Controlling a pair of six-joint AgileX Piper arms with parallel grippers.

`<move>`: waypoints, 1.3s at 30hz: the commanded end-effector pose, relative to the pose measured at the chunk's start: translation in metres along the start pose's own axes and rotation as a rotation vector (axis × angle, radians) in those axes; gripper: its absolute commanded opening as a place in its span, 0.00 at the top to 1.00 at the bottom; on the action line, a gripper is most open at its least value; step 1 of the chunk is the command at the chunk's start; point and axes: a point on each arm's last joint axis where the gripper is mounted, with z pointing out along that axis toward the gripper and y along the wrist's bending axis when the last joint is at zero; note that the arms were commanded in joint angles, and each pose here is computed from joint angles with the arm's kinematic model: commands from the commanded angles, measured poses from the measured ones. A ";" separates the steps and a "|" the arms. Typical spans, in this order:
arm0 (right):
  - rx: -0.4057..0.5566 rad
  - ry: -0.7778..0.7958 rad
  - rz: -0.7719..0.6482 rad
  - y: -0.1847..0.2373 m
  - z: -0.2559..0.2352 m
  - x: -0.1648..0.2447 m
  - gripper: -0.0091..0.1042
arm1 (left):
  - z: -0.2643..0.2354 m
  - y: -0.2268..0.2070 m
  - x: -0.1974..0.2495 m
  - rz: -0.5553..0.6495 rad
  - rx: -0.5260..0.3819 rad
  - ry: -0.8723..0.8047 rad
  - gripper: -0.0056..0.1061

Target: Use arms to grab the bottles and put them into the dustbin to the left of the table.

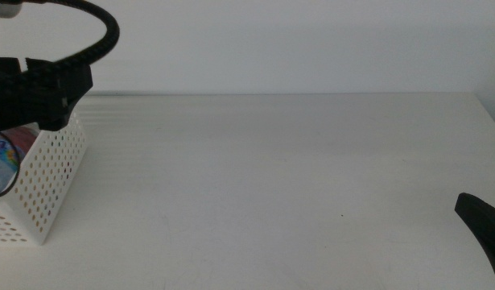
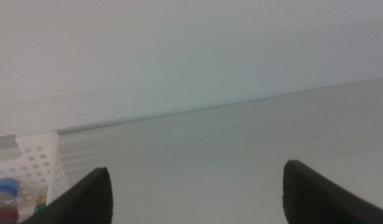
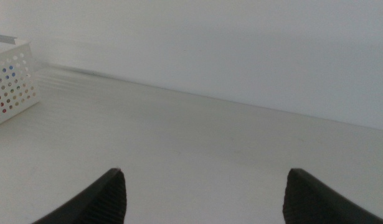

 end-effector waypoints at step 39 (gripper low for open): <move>0.340 -0.161 0.123 -0.022 -0.042 0.087 0.34 | -0.070 0.019 0.217 -0.024 -0.260 -0.168 0.15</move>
